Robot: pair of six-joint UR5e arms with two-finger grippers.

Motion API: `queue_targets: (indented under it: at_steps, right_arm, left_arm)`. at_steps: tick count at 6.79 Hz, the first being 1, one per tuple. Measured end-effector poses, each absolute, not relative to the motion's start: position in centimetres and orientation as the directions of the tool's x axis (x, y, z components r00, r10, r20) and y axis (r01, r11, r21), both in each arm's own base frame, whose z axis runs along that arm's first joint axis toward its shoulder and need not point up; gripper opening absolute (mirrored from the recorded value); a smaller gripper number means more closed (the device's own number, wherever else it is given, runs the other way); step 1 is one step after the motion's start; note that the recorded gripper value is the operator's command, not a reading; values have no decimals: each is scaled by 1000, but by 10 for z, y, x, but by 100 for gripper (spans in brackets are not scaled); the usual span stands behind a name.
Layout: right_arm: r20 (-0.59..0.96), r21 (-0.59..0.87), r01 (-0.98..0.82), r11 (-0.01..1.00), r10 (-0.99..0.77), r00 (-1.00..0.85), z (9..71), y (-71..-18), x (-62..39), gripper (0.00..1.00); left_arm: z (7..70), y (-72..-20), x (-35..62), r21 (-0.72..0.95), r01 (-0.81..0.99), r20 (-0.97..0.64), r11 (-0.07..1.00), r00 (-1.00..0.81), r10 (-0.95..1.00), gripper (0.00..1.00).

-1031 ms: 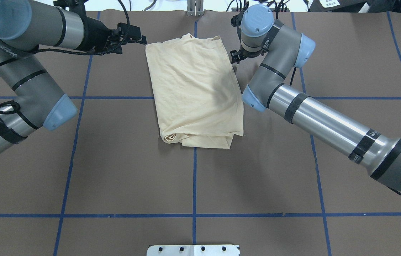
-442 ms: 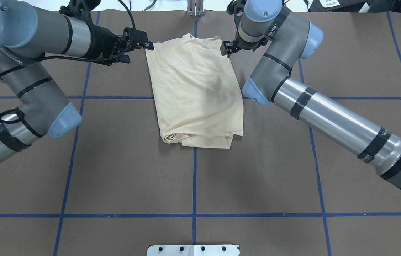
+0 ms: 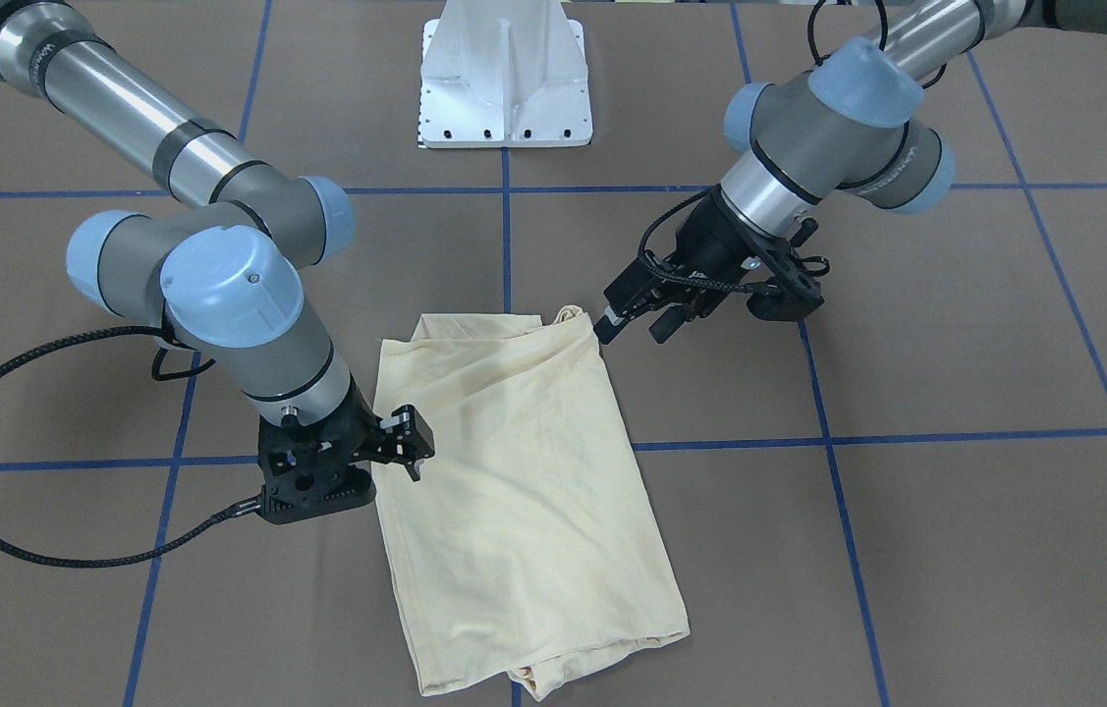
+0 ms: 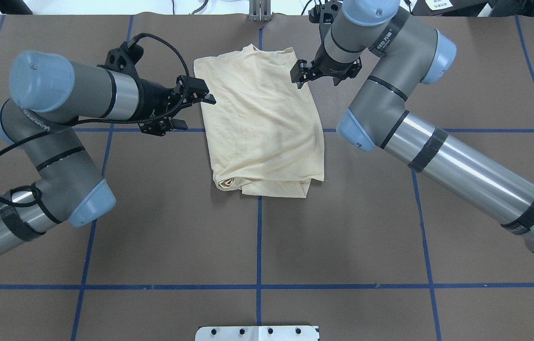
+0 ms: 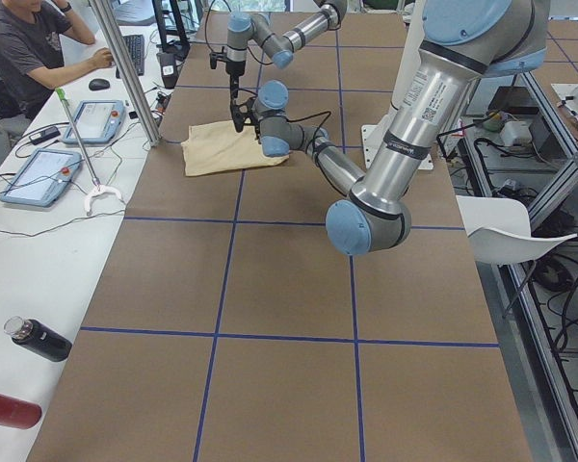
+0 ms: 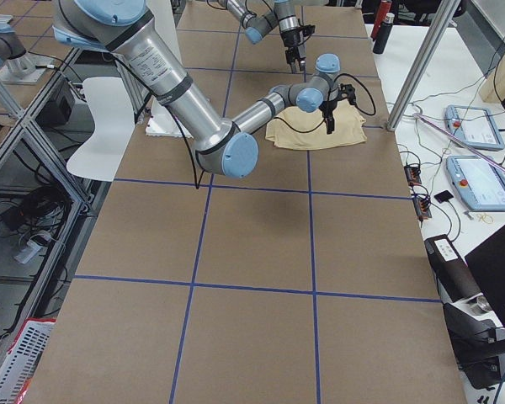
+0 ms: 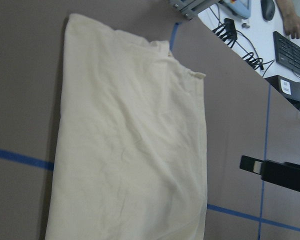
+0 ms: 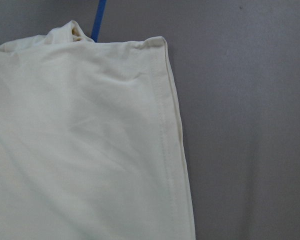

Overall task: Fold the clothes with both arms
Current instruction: 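Lower the left gripper to the near corner while the right holds the far corner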

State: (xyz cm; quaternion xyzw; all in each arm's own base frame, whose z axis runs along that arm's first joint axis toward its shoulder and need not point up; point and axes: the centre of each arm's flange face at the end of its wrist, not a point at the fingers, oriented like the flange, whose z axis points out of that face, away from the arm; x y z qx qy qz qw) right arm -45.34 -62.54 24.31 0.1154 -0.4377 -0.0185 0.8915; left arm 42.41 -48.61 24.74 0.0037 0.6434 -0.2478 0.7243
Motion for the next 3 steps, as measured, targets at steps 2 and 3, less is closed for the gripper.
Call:
queue_targets:
  at_steps: [2,3]
  right_arm:
    - [812,169,-88,982,-88,577,242,-603,-437,100]
    - [821,156,-98,983,-74,566,241,-599,-433,100]
  left_arm:
    - [273,-435,475,-446,398,-861,802,55,-506,100]
    - [280,-410,502,-471,413,-833,780,83,-547,99]
